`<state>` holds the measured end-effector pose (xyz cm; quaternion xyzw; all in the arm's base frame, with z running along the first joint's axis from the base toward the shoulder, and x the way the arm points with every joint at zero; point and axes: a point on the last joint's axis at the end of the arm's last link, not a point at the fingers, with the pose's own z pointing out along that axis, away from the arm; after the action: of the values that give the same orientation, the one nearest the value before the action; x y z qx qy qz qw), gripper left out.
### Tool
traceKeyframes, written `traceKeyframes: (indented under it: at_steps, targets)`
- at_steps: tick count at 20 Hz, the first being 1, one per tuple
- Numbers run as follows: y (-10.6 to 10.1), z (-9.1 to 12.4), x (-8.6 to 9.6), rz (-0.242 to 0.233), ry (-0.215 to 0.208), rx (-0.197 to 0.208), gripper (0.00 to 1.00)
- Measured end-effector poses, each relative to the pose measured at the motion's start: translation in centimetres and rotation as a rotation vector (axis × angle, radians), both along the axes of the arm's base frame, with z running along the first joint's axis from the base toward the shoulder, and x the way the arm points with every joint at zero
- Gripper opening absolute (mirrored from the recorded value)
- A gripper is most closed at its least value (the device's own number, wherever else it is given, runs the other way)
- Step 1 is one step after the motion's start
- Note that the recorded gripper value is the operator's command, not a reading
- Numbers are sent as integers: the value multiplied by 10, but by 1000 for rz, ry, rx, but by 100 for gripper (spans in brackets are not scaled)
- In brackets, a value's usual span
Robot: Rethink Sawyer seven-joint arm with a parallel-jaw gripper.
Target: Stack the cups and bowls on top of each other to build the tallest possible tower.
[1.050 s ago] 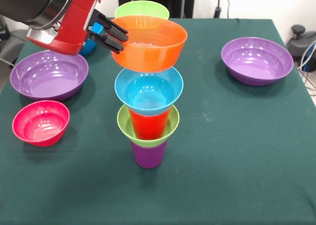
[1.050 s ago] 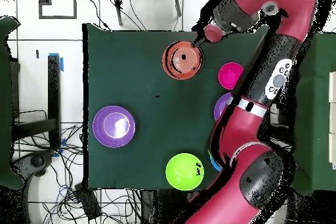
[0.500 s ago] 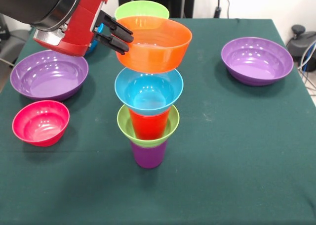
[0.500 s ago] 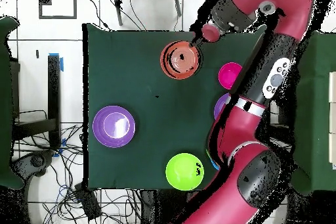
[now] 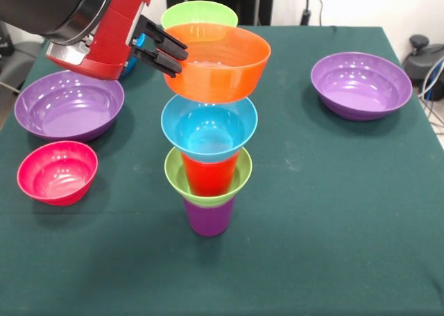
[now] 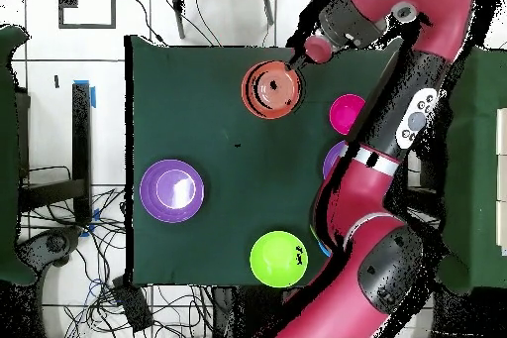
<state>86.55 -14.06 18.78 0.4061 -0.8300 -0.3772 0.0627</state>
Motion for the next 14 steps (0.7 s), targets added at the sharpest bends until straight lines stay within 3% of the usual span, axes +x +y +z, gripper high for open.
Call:
traceKeyframes:
  at_steps: [14]
  targets:
    - [0, -7, -1, -5, 7, 12, 0]
